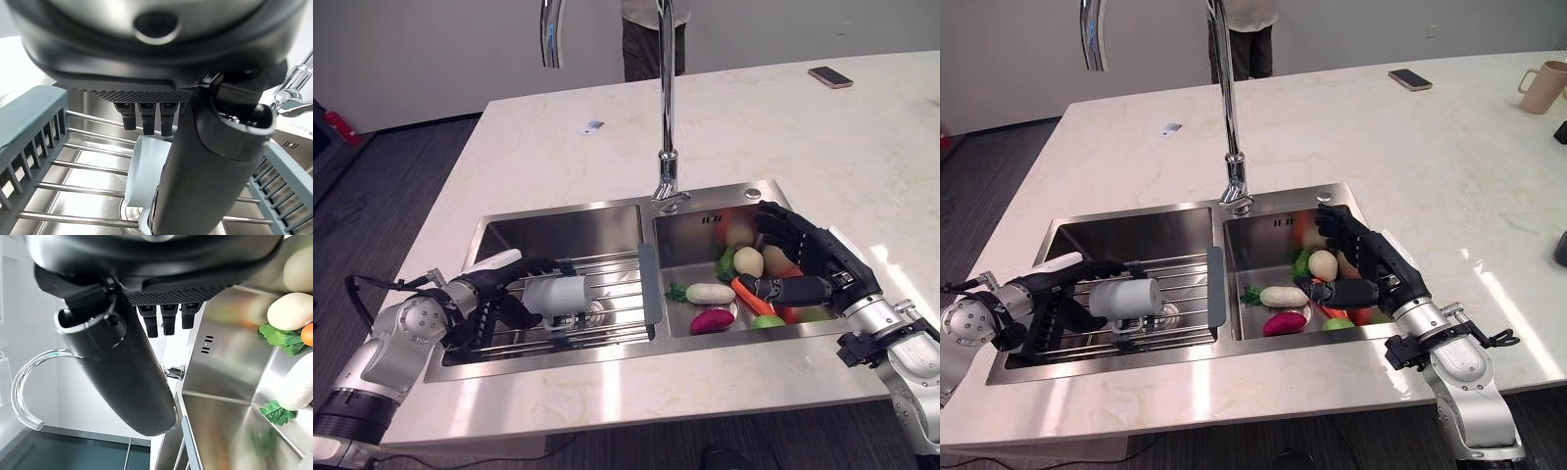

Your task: Place the dishes in the dishwasher.

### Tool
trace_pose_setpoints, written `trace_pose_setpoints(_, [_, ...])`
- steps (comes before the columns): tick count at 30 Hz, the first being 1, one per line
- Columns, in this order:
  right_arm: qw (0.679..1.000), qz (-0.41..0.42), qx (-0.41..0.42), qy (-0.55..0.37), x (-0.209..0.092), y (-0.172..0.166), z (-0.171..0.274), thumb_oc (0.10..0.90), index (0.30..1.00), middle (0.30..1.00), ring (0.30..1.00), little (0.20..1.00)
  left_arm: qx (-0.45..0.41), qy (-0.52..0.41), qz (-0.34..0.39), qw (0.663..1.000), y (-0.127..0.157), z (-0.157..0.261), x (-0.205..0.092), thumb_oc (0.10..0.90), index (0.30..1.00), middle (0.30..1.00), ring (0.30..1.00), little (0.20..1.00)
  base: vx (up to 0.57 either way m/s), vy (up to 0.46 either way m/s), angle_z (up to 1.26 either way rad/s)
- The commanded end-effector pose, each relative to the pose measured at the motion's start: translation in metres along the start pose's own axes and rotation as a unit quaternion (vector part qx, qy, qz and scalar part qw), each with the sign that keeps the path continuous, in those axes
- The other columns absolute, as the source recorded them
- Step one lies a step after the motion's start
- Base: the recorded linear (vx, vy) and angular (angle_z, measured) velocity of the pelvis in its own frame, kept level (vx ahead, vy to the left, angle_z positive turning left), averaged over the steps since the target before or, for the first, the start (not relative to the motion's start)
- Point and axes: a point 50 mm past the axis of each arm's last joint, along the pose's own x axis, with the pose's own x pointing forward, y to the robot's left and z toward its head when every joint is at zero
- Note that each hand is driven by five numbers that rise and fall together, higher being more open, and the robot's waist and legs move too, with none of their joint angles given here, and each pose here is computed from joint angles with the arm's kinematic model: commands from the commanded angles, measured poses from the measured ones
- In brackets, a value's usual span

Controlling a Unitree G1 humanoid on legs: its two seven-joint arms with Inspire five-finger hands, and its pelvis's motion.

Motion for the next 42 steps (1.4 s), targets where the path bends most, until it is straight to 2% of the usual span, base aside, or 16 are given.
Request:
trace_pose_setpoints(1, [0.989, 0.004, -0.026, -0.144, 0.014, -0.008, 0.055, 0.800, 0.900, 0.900, 0.900, 0.900, 0.053, -0.035, 0.106, 0.992, 0.058, 0.027, -0.005, 0.800, 0.900, 0.900, 0.900, 0.900, 0.00, 0.000, 0.00])
trace_pose_setpoints(16, [0.989, 0.011, -0.025, -0.149, 0.015, -0.006, 0.054, 0.800, 0.900, 0.900, 0.900, 0.900, 0.048, -0.022, 0.067, 0.996, 0.051, 0.026, 0.006, 0.800, 0.900, 0.900, 0.900, 0.900, 0.00, 0.000, 0.00])
trace_pose_setpoints(23, [0.988, 0.016, -0.024, -0.152, 0.017, -0.004, 0.055, 0.800, 0.900, 0.900, 0.900, 0.900, 0.046, 0.019, -0.001, 0.999, 0.027, 0.016, 0.017, 0.800, 0.900, 0.900, 0.900, 0.900, 0.00, 0.000, 0.00])
trace_pose_setpoints(24, [0.988, 0.018, -0.025, -0.151, 0.017, -0.003, 0.054, 0.800, 0.900, 0.900, 0.900, 0.900, 0.057, 0.043, -0.031, 0.997, 0.014, 0.008, 0.022, 0.527, 0.491, 0.491, 0.491, 0.491, 0.00, 0.000, 0.00])
trace_pose_setpoints(25, [0.988, 0.018, -0.025, -0.152, 0.017, -0.003, 0.054, 0.800, 0.900, 0.900, 0.900, 0.900, 0.057, 0.047, -0.038, 0.997, 0.012, 0.006, 0.023, 0.474, 0.411, 0.411, 0.411, 0.411, 0.00, 0.000, 0.00])
trace_pose_setpoints(26, [0.988, 0.017, -0.024, -0.153, 0.017, -0.004, 0.055, 0.800, 0.900, 0.900, 0.900, 0.900, 0.059, 0.052, -0.046, 0.996, 0.009, 0.005, 0.023, 0.400, 0.300, 0.300, 0.300, 0.300, 0.00, 0.000, 0.00])
trace_pose_setpoints(31, [0.986, 0.010, -0.022, -0.163, 0.015, -0.005, 0.058, 0.800, 0.900, 0.900, 0.900, 0.900, 0.042, 0.062, -0.076, 0.994, -0.001, -0.005, 0.024, 0.400, 0.300, 0.300, 0.300, 0.300, 0.00, 0.000, 0.00])
trace_pose_setpoints(39, [0.987, 0.011, -0.023, -0.160, 0.014, -0.004, 0.055, 0.800, 0.900, 0.900, 0.900, 0.900, 0.015, 0.008, -0.025, 1.000, 0.011, 0.010, 0.026, 0.400, 0.300, 0.300, 0.300, 0.300, 0.00, 0.000, 0.00])
trace_pose_setpoints(42, [0.988, 0.006, -0.022, -0.155, 0.014, -0.005, 0.053, 0.800, 0.900, 0.900, 0.900, 0.900, 0.005, -0.032, 0.024, 0.999, 0.020, 0.020, 0.022, 0.400, 0.300, 0.300, 0.300, 0.300, 0.00, -0.002, 0.01])
